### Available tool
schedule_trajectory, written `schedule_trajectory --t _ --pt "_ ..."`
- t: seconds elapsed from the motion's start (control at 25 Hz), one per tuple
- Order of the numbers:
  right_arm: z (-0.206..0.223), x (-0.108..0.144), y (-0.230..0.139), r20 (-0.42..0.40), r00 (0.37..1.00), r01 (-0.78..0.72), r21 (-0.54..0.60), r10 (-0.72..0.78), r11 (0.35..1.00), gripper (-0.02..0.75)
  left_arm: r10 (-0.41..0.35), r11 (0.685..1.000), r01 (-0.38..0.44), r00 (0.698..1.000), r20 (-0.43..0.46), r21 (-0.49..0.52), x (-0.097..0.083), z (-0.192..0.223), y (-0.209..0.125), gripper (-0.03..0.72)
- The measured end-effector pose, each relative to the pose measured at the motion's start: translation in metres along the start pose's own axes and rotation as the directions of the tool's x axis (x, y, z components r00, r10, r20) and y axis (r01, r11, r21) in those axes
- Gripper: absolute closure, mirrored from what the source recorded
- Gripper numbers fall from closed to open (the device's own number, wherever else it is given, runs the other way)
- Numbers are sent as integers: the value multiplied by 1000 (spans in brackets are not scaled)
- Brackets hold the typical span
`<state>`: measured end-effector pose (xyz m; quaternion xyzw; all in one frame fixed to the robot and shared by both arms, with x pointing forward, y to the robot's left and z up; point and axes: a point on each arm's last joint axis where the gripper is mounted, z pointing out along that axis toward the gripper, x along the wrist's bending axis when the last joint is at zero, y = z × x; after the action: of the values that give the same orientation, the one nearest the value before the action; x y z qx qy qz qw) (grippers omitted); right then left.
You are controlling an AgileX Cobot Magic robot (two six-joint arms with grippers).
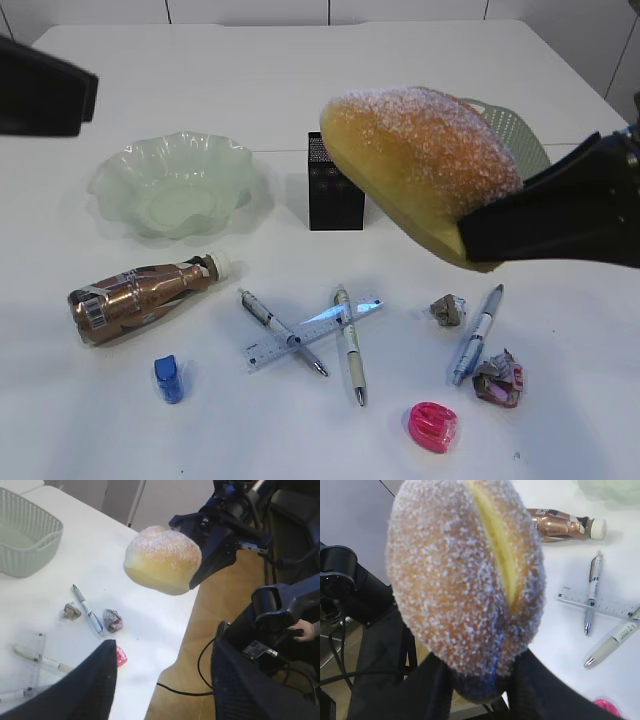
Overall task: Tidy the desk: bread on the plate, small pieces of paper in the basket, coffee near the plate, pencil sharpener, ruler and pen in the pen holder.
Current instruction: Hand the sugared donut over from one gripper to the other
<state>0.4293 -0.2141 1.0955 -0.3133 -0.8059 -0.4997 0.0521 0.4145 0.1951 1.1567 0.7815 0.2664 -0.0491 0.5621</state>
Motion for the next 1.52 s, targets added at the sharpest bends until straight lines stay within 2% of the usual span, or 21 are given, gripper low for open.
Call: schedule_trajectory --t 0.24,0.48,0.76,0.92,1.24,1.52 --pt "-2 -5 16 3 999 53 -12 -53 999 481 97 995 -98 994 57 25 2 15 18 265" --pt "-4 -4 22 6 995 98 -20 -98 995 481 120 990 -126 988 94 61 15 31 16 265" --pt "2 2 22 -30 993 115 -5 -115 993 481 185 979 -194 974 127 60 14 40 24 263" --pt "9 9 22 -70 988 137 10 -136 991 481 191 978 -200 973 130 59 15 42 26 251" --pt "10 10 20 -70 987 150 30 -147 988 481 196 977 -206 972 130 63 15 42 26 157" --pt "10 11 22 -76 987 144 16 -143 989 481 173 979 -186 974 147 81 21 50 24 141"
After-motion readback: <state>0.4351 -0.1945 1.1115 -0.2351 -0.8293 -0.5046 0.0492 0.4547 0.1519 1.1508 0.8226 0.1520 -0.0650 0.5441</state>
